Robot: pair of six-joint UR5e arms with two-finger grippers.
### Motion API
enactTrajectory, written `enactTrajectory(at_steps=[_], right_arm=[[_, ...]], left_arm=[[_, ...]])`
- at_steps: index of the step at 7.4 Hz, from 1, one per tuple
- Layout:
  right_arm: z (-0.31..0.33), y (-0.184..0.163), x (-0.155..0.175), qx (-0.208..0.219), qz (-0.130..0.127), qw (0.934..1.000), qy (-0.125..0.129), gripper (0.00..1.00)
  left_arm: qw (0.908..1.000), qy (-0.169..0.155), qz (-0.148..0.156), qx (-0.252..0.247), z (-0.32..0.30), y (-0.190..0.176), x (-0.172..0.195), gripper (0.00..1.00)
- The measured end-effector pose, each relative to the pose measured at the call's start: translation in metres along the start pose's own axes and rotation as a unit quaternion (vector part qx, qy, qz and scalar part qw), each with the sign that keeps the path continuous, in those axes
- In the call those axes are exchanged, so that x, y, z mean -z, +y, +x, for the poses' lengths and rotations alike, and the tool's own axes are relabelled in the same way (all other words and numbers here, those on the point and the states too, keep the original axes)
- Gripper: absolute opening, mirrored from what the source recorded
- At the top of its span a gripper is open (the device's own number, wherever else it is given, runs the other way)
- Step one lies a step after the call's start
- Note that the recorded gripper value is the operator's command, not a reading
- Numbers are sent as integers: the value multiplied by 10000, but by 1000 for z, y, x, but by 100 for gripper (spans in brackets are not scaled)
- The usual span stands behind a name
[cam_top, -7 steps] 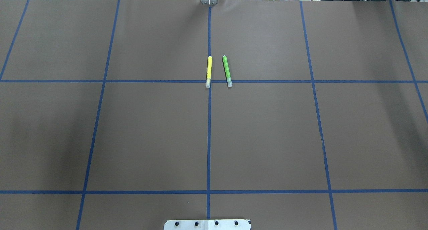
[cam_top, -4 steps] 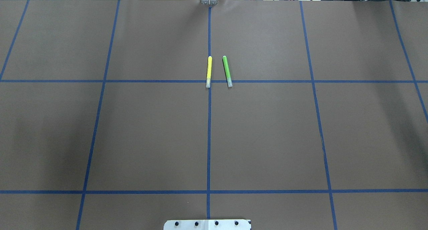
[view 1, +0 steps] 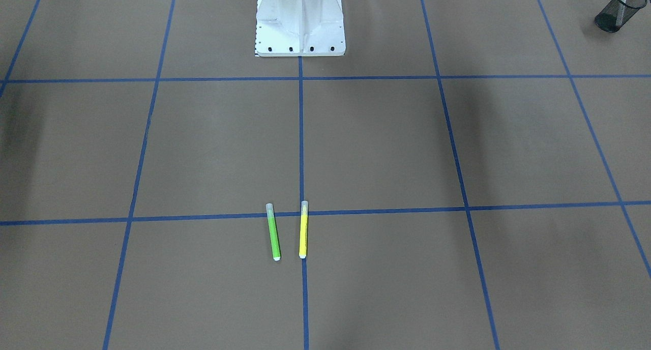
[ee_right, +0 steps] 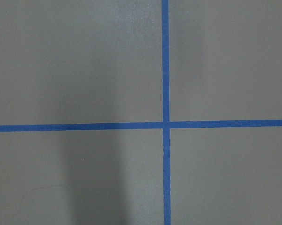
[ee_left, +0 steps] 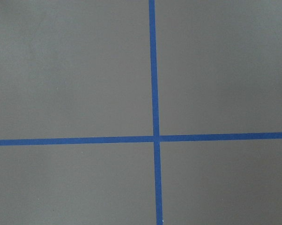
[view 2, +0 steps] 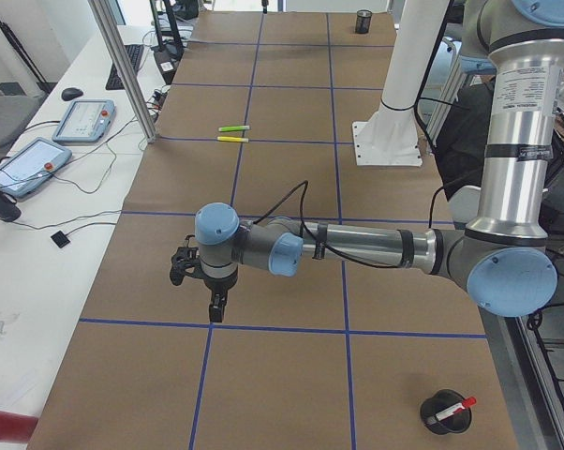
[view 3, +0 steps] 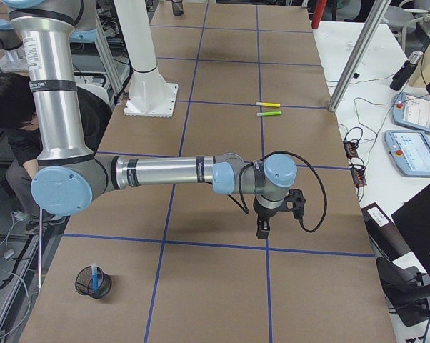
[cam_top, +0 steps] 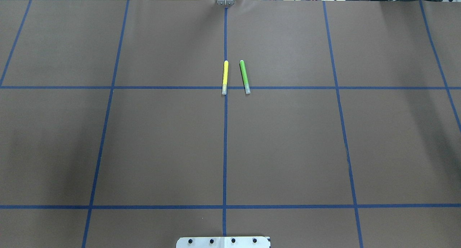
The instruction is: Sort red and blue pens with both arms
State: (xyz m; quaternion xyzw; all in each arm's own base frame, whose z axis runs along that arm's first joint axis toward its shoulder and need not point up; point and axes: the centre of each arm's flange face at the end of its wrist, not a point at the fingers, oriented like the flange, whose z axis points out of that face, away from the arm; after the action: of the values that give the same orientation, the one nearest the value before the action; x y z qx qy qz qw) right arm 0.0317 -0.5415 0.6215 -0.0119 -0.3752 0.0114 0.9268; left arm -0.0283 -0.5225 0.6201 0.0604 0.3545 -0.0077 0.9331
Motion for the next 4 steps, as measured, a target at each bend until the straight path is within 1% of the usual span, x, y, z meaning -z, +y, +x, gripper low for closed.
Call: enactTrajectory(at_steps=[4], right_arm=[[10,11,-7,-74,-69,9999,-13,100]], left_arm=[[9999,29,-81,62,-6,10,-6,100]])
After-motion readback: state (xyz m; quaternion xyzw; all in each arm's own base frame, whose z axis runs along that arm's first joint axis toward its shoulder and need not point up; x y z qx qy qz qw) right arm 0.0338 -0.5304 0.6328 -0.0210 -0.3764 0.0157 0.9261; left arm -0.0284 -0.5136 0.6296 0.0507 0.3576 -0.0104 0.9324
